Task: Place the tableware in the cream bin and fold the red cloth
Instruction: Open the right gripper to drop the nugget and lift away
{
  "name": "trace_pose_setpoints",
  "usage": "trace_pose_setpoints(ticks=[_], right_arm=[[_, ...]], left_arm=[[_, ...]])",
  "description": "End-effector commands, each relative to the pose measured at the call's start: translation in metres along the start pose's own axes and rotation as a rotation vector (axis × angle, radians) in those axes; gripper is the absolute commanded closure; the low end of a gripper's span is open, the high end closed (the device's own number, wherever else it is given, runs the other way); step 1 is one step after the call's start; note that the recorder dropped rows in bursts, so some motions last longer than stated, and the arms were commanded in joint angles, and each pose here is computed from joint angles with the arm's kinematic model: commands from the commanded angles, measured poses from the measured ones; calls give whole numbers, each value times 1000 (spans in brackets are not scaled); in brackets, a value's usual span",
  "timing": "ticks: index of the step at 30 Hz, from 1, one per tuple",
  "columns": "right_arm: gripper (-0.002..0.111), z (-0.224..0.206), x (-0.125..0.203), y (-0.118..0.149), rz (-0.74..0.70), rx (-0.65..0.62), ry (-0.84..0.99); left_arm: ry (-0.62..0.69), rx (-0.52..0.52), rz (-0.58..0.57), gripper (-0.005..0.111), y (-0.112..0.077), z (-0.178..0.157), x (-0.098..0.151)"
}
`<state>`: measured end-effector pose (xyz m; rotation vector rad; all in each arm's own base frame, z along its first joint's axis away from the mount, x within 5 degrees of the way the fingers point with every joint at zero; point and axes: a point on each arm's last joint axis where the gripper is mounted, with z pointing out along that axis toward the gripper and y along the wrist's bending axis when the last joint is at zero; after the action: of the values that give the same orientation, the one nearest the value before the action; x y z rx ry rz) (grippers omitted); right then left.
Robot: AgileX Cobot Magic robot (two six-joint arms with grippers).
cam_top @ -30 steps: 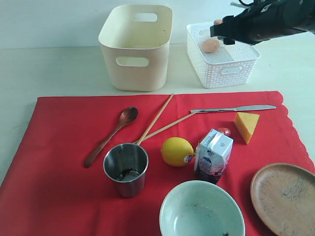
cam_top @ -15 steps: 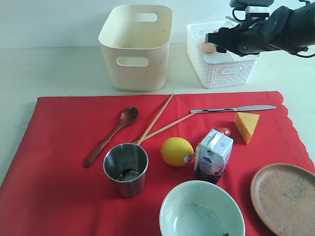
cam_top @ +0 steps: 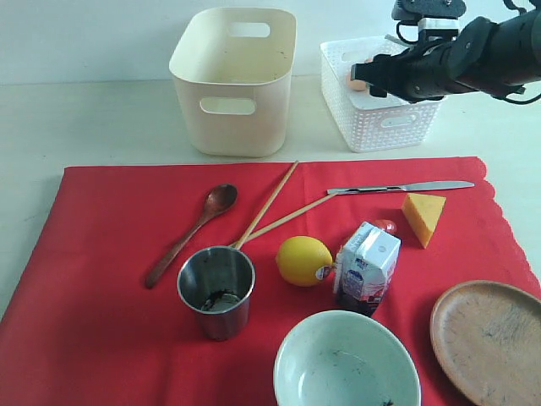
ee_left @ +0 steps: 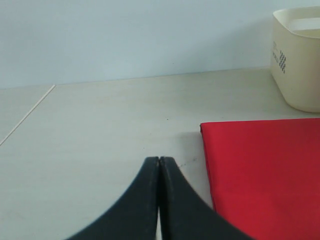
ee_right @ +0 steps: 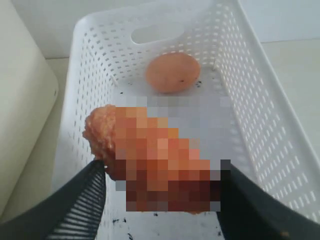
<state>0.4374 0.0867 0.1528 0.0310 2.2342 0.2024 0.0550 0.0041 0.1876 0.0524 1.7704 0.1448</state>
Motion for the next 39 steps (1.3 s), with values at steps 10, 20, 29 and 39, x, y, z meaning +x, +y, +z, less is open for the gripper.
trace_pose_setpoints(ticks=[10, 20, 29, 39], right_arm=[[31, -15, -15, 3, -6, -19, -19], [42, -90, -55, 18, -112, -109, 7], [85, -173, -72, 26, -219, -157, 83], [108, -193, -13, 14, -146, -143, 231]], left_arm=[[-12, 3, -3, 105, 0, 0, -1], [-12, 3, -3, 105, 0, 0, -1], [-12, 3, -3, 105, 0, 0, -1], [-12, 3, -3, 105, 0, 0, -1]])
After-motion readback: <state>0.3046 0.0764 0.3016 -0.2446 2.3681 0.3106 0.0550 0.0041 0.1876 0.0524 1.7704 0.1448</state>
